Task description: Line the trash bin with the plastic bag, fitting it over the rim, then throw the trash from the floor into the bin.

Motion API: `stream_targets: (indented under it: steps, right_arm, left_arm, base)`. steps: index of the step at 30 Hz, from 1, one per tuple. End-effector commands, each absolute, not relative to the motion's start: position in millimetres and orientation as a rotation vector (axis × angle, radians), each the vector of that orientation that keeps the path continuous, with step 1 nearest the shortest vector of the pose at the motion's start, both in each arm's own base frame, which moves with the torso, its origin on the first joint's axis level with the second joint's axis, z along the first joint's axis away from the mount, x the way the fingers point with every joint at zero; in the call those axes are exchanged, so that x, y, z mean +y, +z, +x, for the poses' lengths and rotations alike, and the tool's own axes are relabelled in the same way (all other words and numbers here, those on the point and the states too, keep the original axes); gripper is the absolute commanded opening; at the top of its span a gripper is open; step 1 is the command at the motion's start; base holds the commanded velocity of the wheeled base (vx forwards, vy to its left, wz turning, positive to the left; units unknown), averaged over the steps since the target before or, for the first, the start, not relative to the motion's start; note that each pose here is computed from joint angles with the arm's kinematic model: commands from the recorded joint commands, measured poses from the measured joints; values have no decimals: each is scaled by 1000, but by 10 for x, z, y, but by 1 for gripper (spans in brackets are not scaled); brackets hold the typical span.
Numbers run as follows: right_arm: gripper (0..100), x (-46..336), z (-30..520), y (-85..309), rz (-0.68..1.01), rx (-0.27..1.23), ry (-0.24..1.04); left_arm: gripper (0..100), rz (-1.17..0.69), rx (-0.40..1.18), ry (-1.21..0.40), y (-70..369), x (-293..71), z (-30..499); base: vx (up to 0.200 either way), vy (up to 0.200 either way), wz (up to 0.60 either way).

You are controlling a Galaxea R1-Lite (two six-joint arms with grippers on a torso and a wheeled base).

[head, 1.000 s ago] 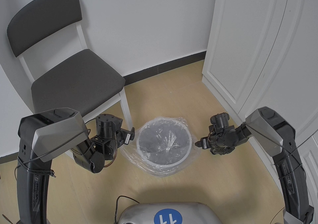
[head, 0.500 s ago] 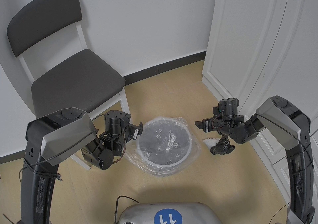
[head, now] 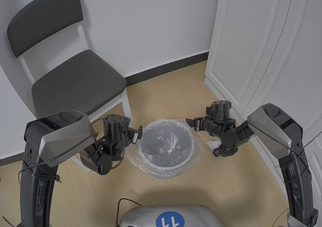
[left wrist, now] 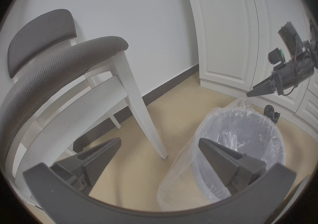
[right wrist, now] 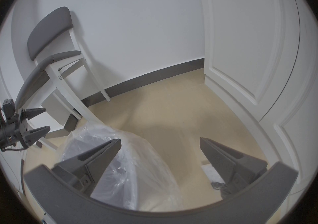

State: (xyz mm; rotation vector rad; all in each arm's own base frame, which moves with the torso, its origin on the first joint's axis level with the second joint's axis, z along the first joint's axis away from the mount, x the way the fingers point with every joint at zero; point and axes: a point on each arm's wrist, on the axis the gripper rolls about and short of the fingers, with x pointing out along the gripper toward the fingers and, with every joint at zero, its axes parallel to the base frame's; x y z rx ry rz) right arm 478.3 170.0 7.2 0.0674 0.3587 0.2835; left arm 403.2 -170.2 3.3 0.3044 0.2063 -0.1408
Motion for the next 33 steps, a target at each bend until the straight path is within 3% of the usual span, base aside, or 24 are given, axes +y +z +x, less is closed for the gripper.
stream_targets:
  steps: [1, 19, 24, 33]
  right_arm:
    - [100, 1769, 4925, -218, 103, 359, 273]
    - [100, 1935, 5230, -432, 363, 276, 267]
    - [100, 1911, 5208, -811, 352, 344, 260]
    - [100, 1919, 5186, -925, 349, 367, 286]
  left_arm:
    - [100, 302, 200, -135, 51, -1676, 4027]
    - [100, 294, 188, -138, -1, -1676, 3993]
    - [100, 292, 177, -135, -14, -1674, 3989]
    - [100, 291, 171, -143, -26, -1706, 3995]
  base:
    - [0, 0, 0]
    - [0, 0, 0]
    - [0, 0, 0]
    - [0, 0, 0]
